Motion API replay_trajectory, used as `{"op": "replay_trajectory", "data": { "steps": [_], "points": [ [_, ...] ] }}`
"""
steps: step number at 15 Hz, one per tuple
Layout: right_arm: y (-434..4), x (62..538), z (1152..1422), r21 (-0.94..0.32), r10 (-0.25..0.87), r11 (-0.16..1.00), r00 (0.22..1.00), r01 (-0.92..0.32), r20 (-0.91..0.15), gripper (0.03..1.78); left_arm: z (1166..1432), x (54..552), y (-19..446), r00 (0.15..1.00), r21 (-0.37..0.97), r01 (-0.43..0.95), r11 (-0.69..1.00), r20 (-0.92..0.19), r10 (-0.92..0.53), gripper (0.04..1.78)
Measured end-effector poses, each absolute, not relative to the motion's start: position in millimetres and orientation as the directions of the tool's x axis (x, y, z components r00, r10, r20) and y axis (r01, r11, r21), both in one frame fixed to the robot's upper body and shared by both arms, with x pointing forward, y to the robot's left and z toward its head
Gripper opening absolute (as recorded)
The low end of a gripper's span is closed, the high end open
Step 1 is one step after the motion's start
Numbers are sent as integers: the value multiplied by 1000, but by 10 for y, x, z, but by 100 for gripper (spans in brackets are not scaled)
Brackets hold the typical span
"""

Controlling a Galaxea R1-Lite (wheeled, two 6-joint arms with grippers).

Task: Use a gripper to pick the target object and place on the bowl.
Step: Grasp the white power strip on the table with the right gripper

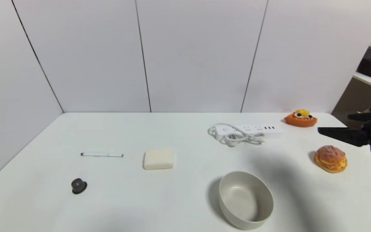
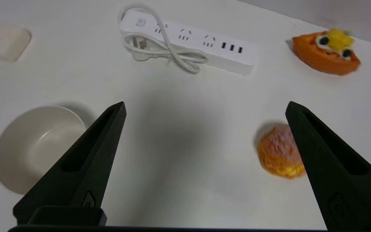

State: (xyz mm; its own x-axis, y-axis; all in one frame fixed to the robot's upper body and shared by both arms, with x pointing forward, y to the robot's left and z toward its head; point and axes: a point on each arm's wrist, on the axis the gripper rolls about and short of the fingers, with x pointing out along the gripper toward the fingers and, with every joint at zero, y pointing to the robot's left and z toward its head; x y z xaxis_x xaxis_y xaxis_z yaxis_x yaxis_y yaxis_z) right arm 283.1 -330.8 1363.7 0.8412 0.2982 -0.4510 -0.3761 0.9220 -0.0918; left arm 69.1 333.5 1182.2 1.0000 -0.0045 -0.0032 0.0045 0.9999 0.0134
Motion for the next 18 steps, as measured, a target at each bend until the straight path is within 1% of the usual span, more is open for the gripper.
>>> {"op": "replay_trajectory", "data": {
  "steps": [2,4,6,8,11,14,18],
  "points": [
    [-3296,3179,13633,-123,377,856,769,-502,-516,171,11822,691,3335,1000,13,4,1000,-3,-4,169],
    [-3289,3486,13572,-135,467,759,676,-638,-571,171,11822,691,3335,1000,13,5,1000,-3,-4,169],
    [-3281,3764,13497,-145,552,646,590,-749,-589,171,11822,691,3335,1000,14,5,1000,-3,-4,169],
    [-3271,4034,13412,-166,622,525,509,-835,-595,171,11822,691,3335,1000,13,5,1000,-3,-4,169],
    [-3256,4338,13217,-191,676,371,405,-909,-615,171,11822,691,3335,1000,13,5,1000,-3,-4,169],
    [-3245,4583,13031,-207,739,255,328,-945,-588,171,11821,691,3335,1000,13,5,1000,-4,-4,169],
    [-3241,4865,12893,-234,755,221,318,-947,-574,171,11822,691,3335,1000,14,5,1000,-3,-4,169]
  ]
}}
